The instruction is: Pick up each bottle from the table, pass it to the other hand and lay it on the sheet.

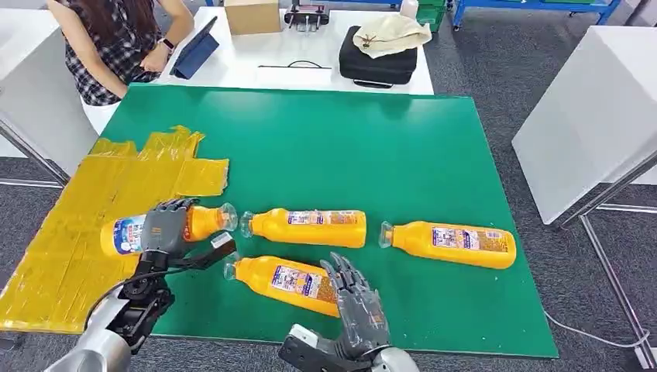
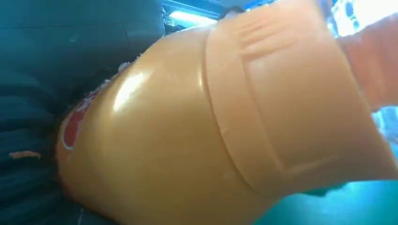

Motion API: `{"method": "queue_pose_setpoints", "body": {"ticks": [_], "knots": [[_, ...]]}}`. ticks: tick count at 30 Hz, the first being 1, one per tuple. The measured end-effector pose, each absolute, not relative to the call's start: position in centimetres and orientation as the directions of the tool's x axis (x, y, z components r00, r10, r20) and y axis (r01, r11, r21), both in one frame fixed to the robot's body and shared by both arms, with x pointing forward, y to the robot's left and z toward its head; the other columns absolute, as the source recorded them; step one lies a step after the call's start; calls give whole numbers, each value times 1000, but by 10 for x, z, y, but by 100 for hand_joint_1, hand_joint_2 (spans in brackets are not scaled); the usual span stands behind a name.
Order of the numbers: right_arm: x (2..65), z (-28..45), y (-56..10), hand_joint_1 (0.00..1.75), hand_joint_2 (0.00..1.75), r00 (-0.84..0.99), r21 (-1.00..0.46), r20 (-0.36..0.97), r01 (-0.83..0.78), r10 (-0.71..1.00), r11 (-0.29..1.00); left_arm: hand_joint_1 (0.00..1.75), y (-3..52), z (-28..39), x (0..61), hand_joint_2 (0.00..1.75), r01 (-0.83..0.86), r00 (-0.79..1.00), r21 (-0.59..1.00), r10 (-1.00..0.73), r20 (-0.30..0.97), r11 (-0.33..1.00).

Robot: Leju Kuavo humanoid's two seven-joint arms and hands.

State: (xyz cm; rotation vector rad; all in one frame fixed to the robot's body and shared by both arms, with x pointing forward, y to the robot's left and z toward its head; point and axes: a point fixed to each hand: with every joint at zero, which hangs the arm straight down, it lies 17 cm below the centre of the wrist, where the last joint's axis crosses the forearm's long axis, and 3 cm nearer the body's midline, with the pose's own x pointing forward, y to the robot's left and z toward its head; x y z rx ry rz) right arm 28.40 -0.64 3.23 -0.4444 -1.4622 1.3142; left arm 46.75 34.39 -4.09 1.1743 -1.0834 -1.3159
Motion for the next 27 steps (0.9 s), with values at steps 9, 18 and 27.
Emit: {"method": "queue_pose_setpoints", "body": {"ticks": [9, 18, 27], "knots": [[282, -15, -22, 0, 175, -296, -882, 345, -427, 890, 200, 0, 349, -13, 485, 0, 25, -5, 998, -998, -56, -56], [290, -41, -22, 0, 175, -272, -870, 301, -472, 914, 146, 0, 343, 13, 508, 0, -27, -23, 1000, -1000, -3, -2], [304, -39, -11, 0, 0, -262, -876, 294, -458, 919, 149, 0, 316, 25, 517, 0, -52, -70, 990, -989, 129, 132]]}}
